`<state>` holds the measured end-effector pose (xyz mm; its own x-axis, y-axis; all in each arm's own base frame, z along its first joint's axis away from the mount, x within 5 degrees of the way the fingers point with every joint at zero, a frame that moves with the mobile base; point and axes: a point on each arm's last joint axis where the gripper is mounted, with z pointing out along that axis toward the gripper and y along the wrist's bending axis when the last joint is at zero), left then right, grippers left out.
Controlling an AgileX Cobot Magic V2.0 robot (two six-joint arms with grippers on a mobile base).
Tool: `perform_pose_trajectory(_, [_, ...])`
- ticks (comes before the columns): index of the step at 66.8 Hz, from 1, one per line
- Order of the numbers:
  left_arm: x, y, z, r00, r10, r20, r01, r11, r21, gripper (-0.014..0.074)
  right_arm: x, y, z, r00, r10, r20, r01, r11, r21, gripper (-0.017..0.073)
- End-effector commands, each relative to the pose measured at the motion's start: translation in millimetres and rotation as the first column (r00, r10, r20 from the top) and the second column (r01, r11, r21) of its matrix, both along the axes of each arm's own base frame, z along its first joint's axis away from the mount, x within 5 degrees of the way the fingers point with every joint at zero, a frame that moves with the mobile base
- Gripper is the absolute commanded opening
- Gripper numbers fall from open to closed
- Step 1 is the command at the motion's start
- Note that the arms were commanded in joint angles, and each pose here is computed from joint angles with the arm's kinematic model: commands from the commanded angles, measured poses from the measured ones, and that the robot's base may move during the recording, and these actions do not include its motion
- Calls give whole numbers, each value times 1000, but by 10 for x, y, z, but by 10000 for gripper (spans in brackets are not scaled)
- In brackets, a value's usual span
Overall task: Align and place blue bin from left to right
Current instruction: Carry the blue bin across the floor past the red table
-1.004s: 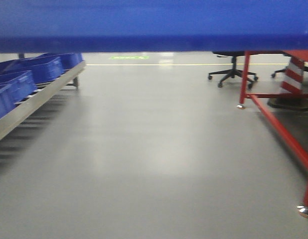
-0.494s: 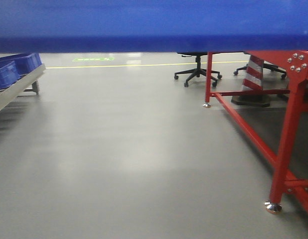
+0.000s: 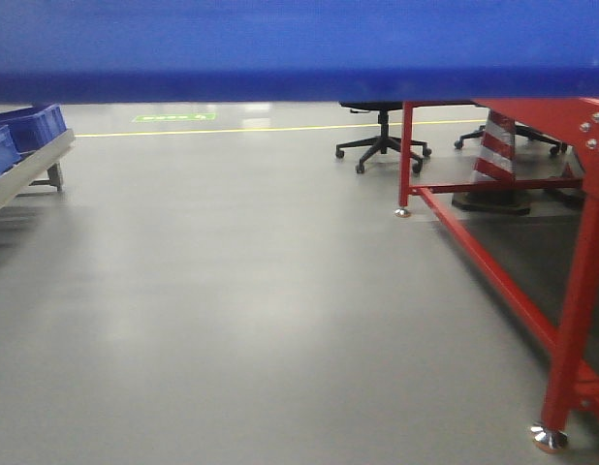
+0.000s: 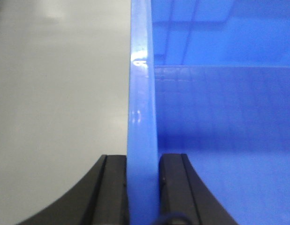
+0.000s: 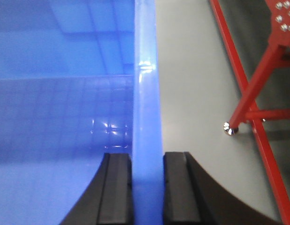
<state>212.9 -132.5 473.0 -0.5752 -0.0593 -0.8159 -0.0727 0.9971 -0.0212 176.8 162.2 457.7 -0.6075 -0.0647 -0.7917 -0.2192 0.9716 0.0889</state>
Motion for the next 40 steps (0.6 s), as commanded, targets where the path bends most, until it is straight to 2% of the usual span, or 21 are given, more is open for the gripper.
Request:
perform_pose_trajectory(1, [-5,-14,110,995,-32,90,34,999,-19,-111,-15,2,128,995,36,95,-40,998,45,-78])
perform_pose_trajectory(40, [-5,-14,110,995,-32,91,34,999,-18,-111,-15,2,128,995,36,95,-40,998,45,-78])
